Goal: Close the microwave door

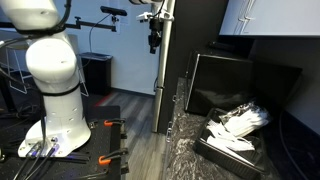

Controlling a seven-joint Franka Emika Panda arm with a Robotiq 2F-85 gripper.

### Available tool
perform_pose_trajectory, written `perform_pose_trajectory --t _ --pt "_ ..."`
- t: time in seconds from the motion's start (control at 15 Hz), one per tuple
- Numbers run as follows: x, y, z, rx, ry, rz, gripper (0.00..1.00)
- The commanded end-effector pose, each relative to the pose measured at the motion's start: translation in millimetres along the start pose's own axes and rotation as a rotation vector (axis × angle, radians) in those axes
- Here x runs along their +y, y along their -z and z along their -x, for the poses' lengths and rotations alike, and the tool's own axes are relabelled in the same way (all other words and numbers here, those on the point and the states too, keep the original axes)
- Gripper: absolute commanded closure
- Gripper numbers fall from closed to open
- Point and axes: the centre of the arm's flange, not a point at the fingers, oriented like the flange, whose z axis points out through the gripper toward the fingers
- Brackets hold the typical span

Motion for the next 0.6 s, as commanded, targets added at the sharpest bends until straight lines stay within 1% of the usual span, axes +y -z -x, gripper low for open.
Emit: perform_pose_trajectory --t 0.0,0.27,0.33,0.4,0.53 --pt "0.1 0.0 0.2 0.0 0.0 0.0 0.73" --pt "0.2 -0.3 0.2 -0.001 -0.001 0.0 0.73" --pt "0.2 -0.3 0.2 -0.001 -0.001 0.0 0.48" --pt "-0.5 0.1 -2.9 -0.001 0.005 0.0 0.47" --pt "-0.8 0.1 -7.4 -0.007 0.02 0.001 0.34"
